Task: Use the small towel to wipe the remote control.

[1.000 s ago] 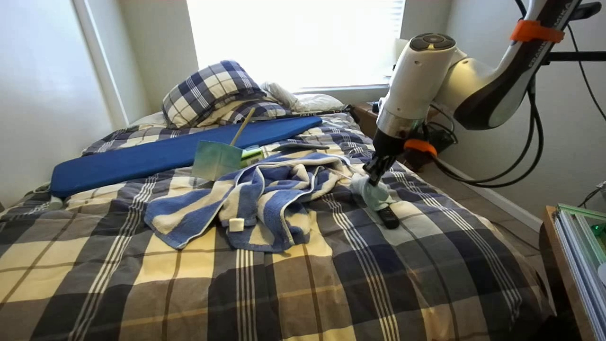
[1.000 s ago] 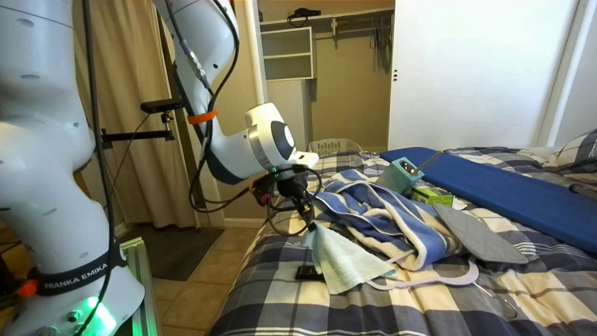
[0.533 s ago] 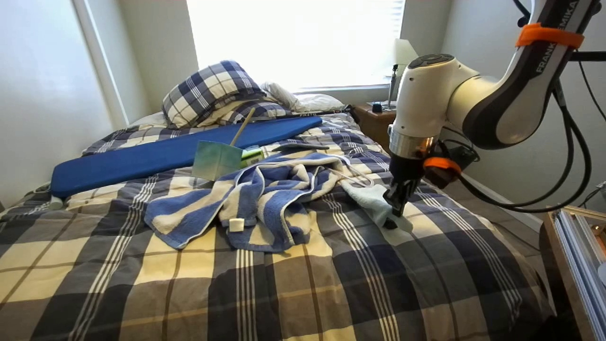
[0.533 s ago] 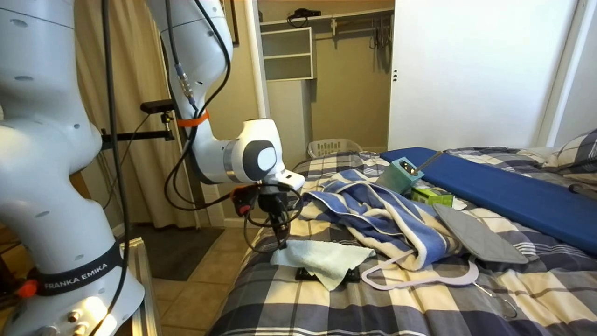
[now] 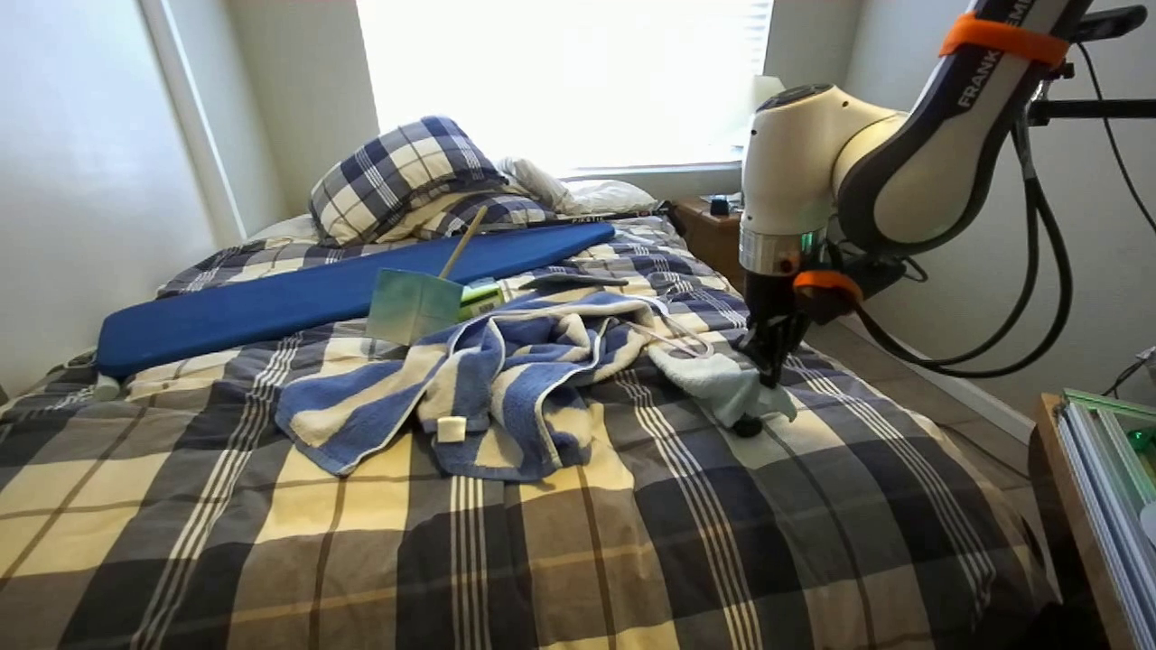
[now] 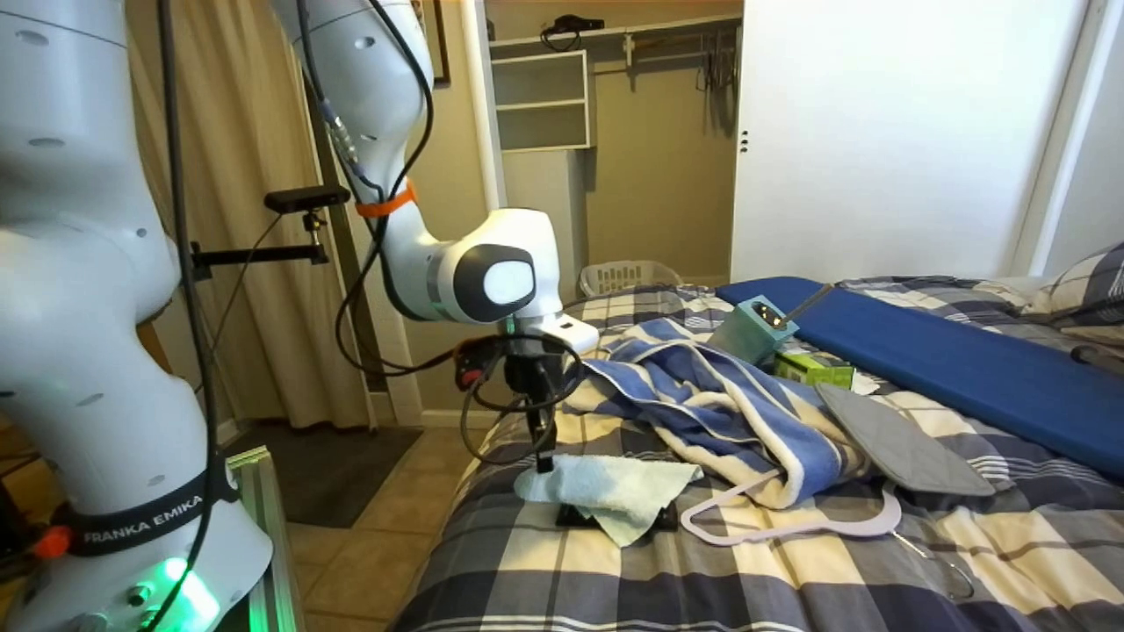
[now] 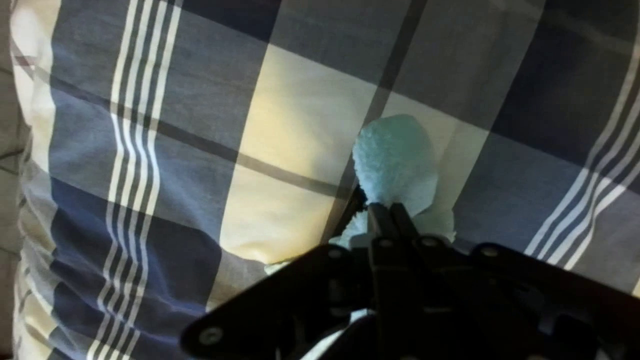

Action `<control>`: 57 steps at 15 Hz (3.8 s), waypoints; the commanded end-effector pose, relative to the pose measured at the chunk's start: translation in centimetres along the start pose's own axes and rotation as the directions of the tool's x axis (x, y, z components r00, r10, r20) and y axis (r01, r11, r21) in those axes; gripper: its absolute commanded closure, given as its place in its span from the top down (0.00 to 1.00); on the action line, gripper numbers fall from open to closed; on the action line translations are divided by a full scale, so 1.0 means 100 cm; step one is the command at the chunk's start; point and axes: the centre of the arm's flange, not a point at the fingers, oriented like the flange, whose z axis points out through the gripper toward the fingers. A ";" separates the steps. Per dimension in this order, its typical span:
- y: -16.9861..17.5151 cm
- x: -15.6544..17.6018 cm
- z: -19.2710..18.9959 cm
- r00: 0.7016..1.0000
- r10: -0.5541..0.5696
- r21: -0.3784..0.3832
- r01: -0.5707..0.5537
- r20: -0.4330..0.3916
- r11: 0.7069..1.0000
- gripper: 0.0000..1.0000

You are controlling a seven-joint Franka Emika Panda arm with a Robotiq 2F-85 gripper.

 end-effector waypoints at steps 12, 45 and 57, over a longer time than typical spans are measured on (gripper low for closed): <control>0.030 0.020 -0.069 0.986 0.015 -0.059 -0.026 -0.166 0.998 0.81; 0.042 0.094 0.076 0.980 0.197 0.144 -0.195 -0.003 0.970 0.00; 0.100 0.120 0.069 0.940 0.318 0.117 -0.305 -0.121 0.945 0.01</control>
